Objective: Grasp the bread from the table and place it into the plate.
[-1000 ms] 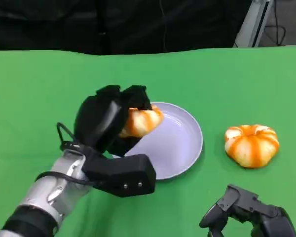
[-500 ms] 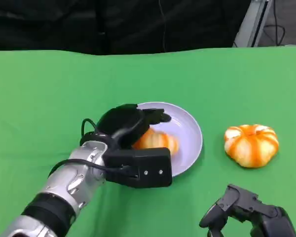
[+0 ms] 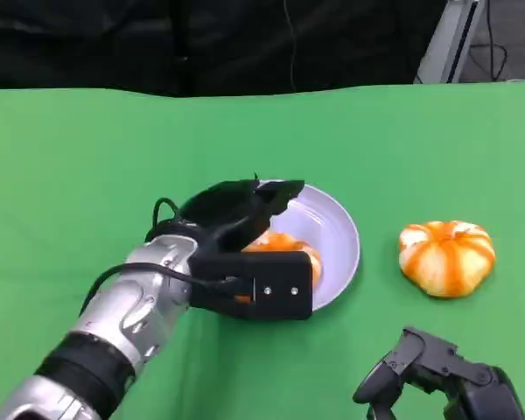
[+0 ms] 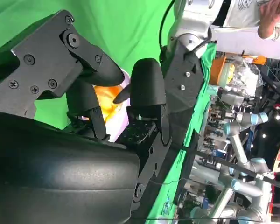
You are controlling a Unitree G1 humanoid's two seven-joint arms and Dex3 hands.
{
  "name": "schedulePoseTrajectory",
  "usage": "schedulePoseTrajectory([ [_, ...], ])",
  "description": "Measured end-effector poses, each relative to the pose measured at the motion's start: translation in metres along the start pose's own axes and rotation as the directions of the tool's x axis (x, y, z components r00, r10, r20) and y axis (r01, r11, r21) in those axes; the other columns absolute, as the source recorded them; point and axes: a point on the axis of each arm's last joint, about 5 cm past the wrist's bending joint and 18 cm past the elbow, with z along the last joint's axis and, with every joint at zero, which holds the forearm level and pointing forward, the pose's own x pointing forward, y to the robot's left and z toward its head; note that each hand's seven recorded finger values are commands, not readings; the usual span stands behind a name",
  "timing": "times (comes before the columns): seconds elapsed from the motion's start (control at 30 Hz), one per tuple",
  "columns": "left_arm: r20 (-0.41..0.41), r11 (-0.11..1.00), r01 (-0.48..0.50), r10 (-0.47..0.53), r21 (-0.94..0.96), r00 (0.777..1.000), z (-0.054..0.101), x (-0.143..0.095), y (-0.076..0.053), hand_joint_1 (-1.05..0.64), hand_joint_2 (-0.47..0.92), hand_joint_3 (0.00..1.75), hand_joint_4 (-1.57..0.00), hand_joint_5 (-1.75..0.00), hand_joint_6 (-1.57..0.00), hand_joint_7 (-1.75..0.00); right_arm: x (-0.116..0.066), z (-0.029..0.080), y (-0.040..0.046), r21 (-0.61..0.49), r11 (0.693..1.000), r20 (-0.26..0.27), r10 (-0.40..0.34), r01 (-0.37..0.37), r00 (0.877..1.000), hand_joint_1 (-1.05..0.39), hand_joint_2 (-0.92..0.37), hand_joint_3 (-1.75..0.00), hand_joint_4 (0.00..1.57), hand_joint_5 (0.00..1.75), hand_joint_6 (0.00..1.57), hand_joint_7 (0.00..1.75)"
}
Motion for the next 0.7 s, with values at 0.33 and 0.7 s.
schedulePoseTrajectory([
  [0.33,0.047,0.918,-0.146,0.175,-0.368,0.983,-0.012,-0.055,0.021,-0.46,0.92,0.27,-0.43,-0.39,-0.46,-0.12,0.000,0.000,-0.0002,-0.011,1.000,0.003,0.002,-0.002,1.000,-0.09,-0.36,-1.29,0.71,1.59,0.79,1.27],
  [0.7,-0.071,0.577,-0.384,0.490,-0.721,0.869,-0.027,-0.141,-0.006,-0.03,0.55,1.09,-0.73,-1.59,-0.68,-1.30,-0.001,0.002,-0.0002,0.007,1.000,0.002,-0.003,0.003,1.000,-0.08,-0.36,-1.30,0.71,1.59,0.79,1.27],
])
